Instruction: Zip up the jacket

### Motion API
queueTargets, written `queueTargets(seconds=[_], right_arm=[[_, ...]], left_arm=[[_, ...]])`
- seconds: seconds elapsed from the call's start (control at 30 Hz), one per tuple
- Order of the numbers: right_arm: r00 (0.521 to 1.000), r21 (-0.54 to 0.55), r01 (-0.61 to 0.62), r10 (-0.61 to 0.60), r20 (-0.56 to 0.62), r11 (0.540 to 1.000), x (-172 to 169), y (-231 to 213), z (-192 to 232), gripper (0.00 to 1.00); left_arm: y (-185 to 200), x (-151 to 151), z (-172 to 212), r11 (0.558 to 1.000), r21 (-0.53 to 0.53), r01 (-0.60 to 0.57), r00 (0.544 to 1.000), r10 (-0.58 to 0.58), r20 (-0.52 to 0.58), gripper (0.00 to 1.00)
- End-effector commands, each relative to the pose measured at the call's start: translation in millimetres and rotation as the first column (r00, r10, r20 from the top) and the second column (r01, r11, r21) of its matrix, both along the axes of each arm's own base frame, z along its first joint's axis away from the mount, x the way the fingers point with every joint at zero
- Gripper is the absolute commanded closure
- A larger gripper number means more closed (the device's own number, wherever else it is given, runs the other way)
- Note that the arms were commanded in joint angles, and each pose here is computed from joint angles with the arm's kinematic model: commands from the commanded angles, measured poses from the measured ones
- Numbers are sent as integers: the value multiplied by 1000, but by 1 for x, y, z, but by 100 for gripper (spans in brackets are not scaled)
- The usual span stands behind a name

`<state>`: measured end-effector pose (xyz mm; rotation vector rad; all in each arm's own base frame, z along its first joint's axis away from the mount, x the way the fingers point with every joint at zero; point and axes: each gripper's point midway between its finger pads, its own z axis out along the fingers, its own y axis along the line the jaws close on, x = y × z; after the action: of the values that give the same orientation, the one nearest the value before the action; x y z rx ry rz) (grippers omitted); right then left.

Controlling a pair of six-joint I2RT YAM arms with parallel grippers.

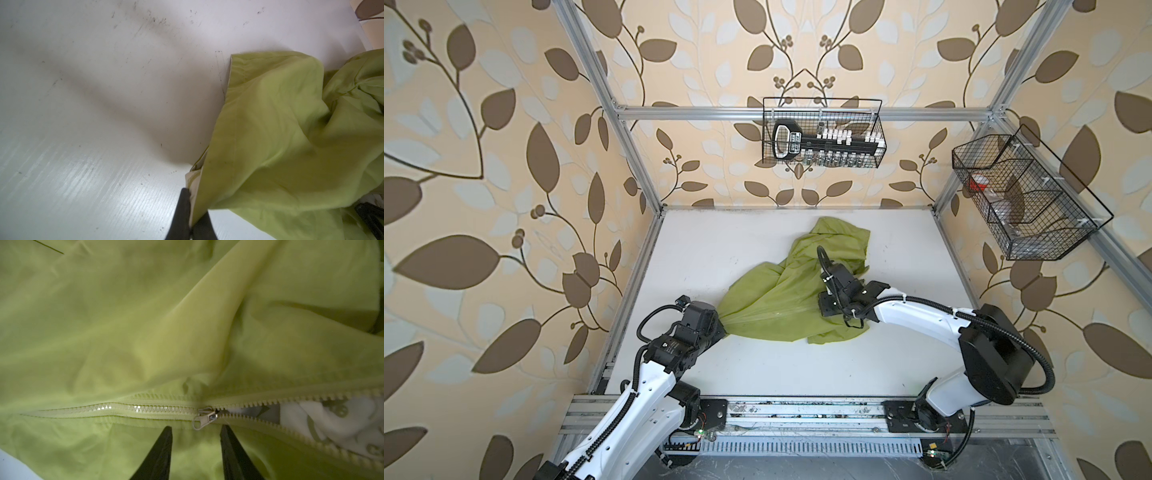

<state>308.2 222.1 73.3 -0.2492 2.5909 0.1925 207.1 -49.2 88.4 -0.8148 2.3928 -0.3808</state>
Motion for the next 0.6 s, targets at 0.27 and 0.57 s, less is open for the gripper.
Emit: queueTargets(seconds=[0.27, 0.57], right_arm=[[1000, -115, 4, -3, 7, 993, 7, -3, -12, 62], [1000, -120, 3, -1, 10, 993, 10, -1, -14, 71]], left_arm=[[3, -3, -2, 1000, -10, -15, 1000, 15, -2, 100], [3, -3, -1, 1000, -9, -15, 1000, 15, 0, 100]])
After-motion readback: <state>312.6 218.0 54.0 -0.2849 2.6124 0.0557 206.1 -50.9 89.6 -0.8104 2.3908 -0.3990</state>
